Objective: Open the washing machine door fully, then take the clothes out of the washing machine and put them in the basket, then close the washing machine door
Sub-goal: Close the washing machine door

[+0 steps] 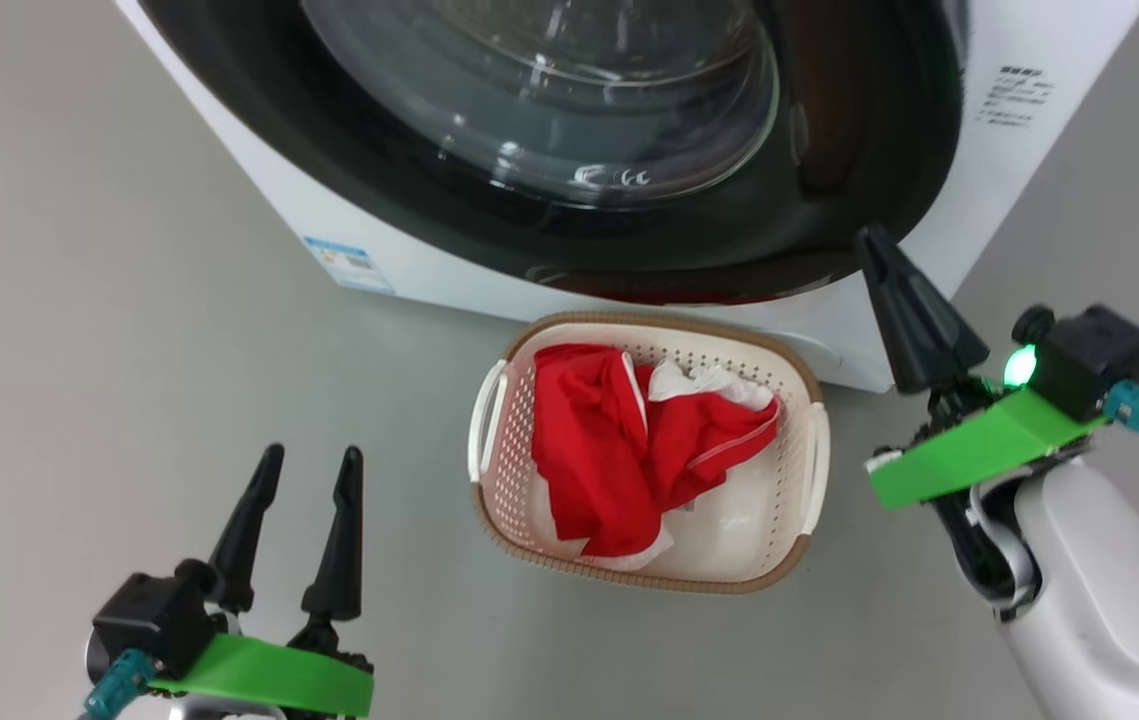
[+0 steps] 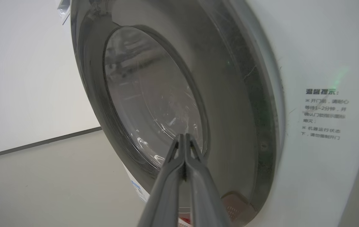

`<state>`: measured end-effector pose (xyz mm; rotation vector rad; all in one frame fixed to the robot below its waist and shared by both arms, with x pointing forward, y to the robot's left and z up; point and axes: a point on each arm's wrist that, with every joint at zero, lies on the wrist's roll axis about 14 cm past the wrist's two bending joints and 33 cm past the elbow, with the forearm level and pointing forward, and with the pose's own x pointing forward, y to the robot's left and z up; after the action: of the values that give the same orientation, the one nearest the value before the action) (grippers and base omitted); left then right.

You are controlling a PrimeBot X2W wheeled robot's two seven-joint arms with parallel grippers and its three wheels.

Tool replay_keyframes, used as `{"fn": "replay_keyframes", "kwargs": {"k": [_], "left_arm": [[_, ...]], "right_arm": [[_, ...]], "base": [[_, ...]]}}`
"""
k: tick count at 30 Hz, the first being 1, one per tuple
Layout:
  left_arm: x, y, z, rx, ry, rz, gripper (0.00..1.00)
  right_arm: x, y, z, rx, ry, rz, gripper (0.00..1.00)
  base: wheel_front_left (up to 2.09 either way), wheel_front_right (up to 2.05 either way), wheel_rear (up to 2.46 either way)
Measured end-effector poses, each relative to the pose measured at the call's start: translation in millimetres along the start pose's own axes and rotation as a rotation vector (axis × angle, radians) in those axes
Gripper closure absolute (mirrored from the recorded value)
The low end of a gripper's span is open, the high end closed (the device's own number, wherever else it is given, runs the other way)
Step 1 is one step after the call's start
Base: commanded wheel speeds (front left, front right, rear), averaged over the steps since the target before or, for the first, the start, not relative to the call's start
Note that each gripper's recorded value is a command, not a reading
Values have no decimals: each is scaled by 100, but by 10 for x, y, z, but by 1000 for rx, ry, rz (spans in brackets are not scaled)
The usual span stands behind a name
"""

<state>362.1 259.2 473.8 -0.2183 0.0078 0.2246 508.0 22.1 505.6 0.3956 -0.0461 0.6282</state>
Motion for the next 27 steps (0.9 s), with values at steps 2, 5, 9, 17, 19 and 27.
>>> {"fn": "replay_keyframes", "kwargs": {"k": [2,5,9,17,19,27], "left_arm": [[-24,-4,-15,4,5,-3,0],[-13,-46,16,9,-6,-18,0],[3,-130,36,12,-14,-46,0],[-55,-223,-17,18,0,-78,0],[-49,-258,-4,17,-4,-91,0],[-4,-453,40,33,-17,-173,0]], "right_arm": [[-85,-6,6,-3,6,-11,0],[-207,-35,12,-10,15,-32,0],[-362,-88,30,-16,21,-64,0],[-703,-221,69,-26,30,-142,0],[-806,-251,57,-27,38,-162,0],[-1236,-485,92,-27,39,-287,0]], "base": [[0,0,0],[0,0,0],[0,0,0],[0,0,0],[0,0,0],[0,0,0]]}}
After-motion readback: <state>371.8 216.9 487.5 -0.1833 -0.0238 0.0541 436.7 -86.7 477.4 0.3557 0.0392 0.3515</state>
